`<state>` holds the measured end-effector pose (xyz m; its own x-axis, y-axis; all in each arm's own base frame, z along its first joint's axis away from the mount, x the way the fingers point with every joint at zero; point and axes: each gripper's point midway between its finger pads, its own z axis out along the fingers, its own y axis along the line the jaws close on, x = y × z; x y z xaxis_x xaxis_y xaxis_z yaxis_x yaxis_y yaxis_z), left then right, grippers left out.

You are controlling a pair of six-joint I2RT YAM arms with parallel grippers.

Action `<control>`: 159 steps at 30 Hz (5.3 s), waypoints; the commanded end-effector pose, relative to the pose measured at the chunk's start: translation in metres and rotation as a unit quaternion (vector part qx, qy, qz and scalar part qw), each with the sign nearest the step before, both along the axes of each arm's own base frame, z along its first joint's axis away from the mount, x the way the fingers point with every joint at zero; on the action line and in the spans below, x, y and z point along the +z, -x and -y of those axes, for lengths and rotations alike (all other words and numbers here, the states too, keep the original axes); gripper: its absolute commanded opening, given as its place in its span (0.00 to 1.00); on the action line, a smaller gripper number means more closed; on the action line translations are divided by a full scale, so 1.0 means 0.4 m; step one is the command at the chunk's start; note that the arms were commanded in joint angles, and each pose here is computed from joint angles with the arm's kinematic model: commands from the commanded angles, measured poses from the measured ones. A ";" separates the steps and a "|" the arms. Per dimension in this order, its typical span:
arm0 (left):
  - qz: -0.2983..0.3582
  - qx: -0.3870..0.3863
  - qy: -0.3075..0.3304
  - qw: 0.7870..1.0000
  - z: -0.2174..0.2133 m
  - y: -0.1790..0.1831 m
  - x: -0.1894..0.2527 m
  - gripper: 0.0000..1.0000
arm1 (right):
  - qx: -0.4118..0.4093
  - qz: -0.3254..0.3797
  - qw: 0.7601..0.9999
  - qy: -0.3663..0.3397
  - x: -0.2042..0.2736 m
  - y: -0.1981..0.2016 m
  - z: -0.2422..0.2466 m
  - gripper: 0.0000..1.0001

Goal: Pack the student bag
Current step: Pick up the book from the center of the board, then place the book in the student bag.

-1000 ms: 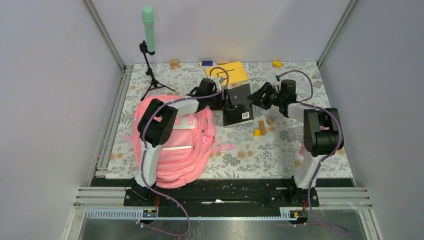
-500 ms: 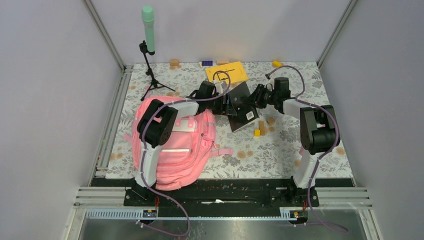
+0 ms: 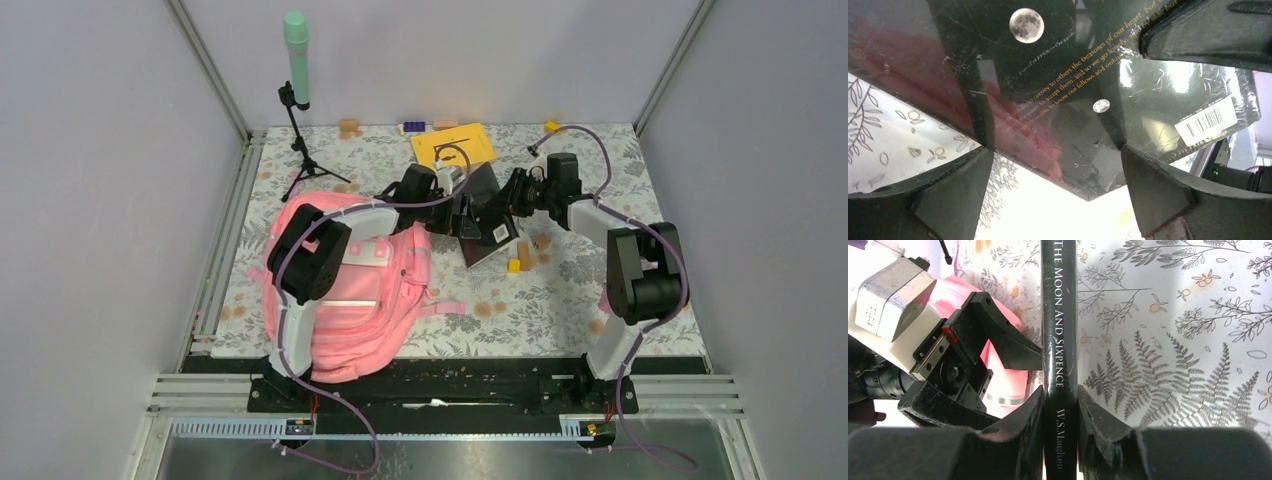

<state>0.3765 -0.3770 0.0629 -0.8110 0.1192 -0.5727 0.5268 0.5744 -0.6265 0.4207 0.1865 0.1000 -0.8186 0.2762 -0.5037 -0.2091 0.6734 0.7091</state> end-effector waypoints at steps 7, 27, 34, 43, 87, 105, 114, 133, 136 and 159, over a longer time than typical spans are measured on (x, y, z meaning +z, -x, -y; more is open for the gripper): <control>0.201 -0.019 0.030 0.979 -0.044 0.084 0.401 0.99 | 0.005 0.081 0.997 0.003 0.193 0.077 -0.017 0.00; 0.164 0.049 -0.320 0.932 -0.365 0.580 0.195 0.99 | -0.026 0.090 0.996 -0.013 0.253 0.190 0.034 0.00; 0.173 0.071 -0.435 0.881 -0.441 0.670 0.162 0.99 | -0.034 0.094 0.995 -0.017 0.268 0.218 0.043 0.00; 0.174 0.120 -0.464 0.861 -0.522 0.673 0.155 0.99 | -0.036 0.091 0.995 -0.018 0.272 0.249 0.048 0.00; 0.298 0.070 -0.418 0.855 -0.367 0.379 0.504 0.00 | 0.145 -0.051 0.972 -0.179 0.301 0.646 -0.138 0.00; 0.310 0.094 -0.339 0.883 -0.334 0.295 0.578 0.00 | 0.130 -0.080 0.956 -0.250 0.313 0.677 -0.401 0.00; 0.331 0.103 -0.284 0.894 -0.334 0.286 0.592 0.00 | 0.030 -0.049 0.954 -0.293 0.281 0.550 -0.479 0.00; 0.334 0.108 -0.218 0.911 -0.354 0.297 0.576 0.00 | -0.135 0.053 0.975 -0.166 0.123 0.257 -0.577 0.00; 0.328 0.102 -0.216 0.914 -0.351 0.299 0.564 0.00 | -0.134 0.050 0.976 -0.165 0.100 0.239 -0.613 0.00; 0.322 0.130 -0.213 0.913 -0.390 0.277 0.571 0.00 | -0.056 0.241 0.961 0.123 0.092 0.305 -0.441 0.98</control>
<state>0.2536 -0.2096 0.2454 -0.4672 0.4190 -0.7786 0.5281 0.8385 0.1343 0.3027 0.3814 0.1056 -0.5646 0.2774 -0.7774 -0.2931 0.8131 0.5030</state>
